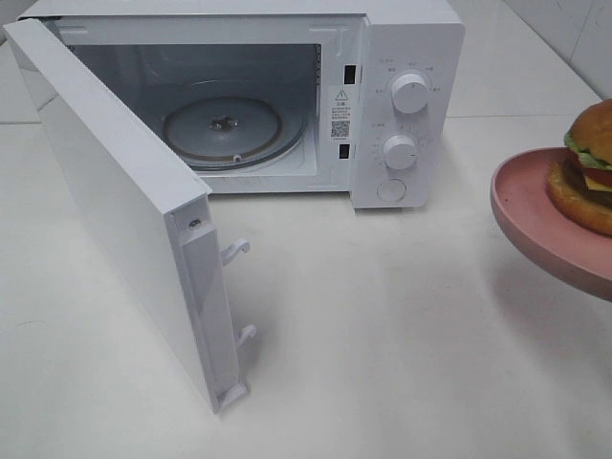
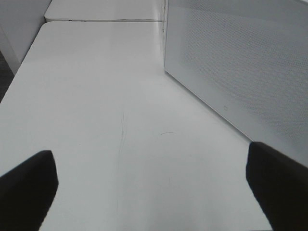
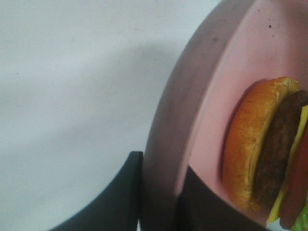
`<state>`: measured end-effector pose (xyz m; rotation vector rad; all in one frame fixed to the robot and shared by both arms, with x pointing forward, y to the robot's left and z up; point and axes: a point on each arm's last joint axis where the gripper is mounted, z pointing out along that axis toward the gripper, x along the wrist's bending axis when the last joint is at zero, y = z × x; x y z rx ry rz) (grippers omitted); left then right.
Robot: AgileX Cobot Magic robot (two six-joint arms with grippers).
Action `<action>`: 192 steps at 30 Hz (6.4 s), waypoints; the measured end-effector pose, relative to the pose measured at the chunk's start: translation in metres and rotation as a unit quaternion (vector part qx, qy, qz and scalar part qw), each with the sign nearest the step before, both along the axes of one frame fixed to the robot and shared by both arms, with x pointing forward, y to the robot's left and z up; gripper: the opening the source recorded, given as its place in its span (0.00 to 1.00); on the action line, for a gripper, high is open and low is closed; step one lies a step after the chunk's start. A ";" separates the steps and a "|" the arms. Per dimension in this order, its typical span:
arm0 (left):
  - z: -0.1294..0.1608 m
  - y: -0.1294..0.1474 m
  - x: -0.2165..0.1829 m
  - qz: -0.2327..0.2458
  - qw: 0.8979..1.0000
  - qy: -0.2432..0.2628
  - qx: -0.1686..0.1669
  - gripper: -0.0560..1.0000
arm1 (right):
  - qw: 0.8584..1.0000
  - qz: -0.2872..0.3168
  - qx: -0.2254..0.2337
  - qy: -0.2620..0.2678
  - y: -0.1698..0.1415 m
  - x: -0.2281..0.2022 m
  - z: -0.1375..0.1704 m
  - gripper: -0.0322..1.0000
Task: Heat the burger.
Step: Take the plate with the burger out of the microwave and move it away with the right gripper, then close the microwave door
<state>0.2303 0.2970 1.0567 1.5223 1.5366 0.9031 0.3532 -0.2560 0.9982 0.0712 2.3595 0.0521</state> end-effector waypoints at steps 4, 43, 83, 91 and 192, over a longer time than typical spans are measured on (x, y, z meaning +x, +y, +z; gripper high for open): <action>0.000 0.000 0.000 0.000 1.000 0.000 0.000 0.99 | 1.000 -0.028 -0.008 0.010 -0.002 0.001 -0.003 0.20; 0.000 0.000 0.000 0.000 1.000 0.000 0.000 0.99 | 0.893 -0.448 0.051 -0.001 0.071 0.122 -0.067 0.20; 0.000 0.000 0.000 0.000 1.000 0.000 0.000 0.99 | 0.872 -0.490 -0.009 0.001 0.079 0.136 -0.143 0.40; 0.000 0.000 0.000 0.000 1.000 0.000 0.000 0.99 | 0.872 -0.485 0.066 0.007 0.090 0.127 -0.093 0.46; 0.000 0.000 0.000 0.000 1.000 0.000 0.000 0.99 | 0.654 -0.429 0.613 -0.110 -0.052 -0.121 0.062 0.76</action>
